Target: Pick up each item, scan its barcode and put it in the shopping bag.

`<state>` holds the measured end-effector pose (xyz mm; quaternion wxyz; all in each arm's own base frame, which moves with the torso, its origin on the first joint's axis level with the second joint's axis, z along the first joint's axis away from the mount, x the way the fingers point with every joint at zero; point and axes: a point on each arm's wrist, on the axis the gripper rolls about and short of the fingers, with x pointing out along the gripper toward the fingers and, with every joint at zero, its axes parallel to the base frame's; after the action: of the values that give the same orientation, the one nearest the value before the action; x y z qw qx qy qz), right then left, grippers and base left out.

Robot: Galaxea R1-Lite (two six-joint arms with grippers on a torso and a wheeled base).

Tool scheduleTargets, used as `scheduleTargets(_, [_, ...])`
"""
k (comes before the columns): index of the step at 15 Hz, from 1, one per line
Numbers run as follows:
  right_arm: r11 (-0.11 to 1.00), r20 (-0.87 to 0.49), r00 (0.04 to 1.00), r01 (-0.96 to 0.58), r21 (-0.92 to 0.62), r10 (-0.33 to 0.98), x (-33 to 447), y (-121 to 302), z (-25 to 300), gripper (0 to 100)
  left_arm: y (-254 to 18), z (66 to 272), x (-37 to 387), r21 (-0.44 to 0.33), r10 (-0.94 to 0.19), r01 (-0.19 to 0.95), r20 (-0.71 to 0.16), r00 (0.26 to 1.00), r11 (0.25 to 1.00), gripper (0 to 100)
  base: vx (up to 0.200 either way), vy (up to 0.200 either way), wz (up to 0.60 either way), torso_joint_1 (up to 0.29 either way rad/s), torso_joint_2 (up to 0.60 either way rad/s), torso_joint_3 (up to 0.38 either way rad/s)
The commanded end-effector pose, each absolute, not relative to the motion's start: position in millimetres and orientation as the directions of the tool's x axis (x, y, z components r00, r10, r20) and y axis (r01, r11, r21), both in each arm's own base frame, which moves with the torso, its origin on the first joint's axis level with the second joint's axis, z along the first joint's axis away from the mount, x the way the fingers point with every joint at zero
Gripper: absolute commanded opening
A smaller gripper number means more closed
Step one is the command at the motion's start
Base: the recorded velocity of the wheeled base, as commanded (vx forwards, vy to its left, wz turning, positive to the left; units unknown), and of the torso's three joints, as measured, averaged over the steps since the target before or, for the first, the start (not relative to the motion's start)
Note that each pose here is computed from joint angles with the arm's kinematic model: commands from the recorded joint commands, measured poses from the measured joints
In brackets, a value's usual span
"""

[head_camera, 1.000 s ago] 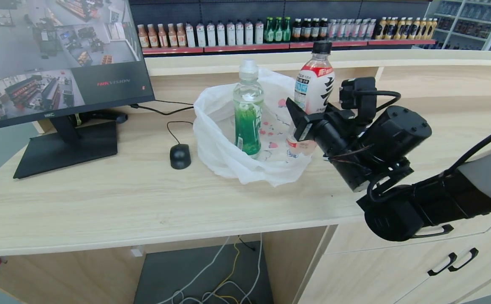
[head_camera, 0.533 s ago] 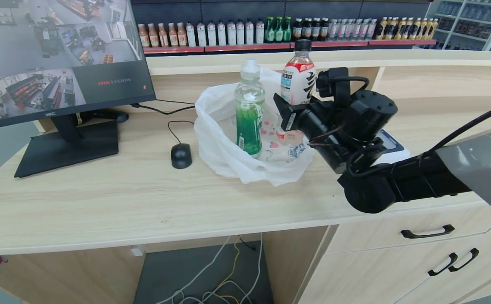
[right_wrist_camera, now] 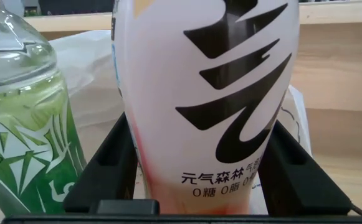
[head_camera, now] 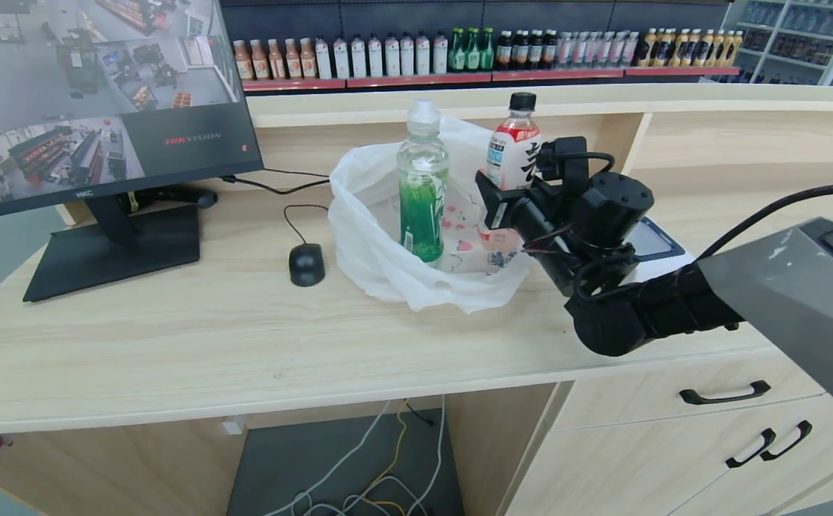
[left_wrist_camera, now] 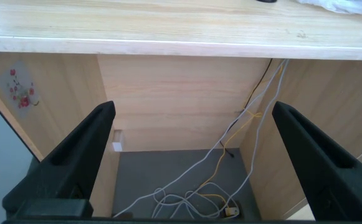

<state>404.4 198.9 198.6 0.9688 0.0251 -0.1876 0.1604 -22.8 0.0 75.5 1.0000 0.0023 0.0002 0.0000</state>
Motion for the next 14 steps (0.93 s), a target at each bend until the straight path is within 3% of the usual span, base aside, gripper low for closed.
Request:
scheduleTargets(1, [0.948,0.360,0.883,-0.318,-0.013,0.301,410,203,189,0,0,75,-23,0.005,0.000,0.000,0.000,1.000,1.000,100,0.000,0.000,0.00,0.000,0.00,0.000])
scheduleTargets(14, [0.948,0.334,0.892,-0.317,-0.020,0.305,417,207,171,0,0,75,-23,0.005,0.000,0.000,0.000,1.000,1.000,100,0.000,0.000,0.00,0.000,0.00,0.000])
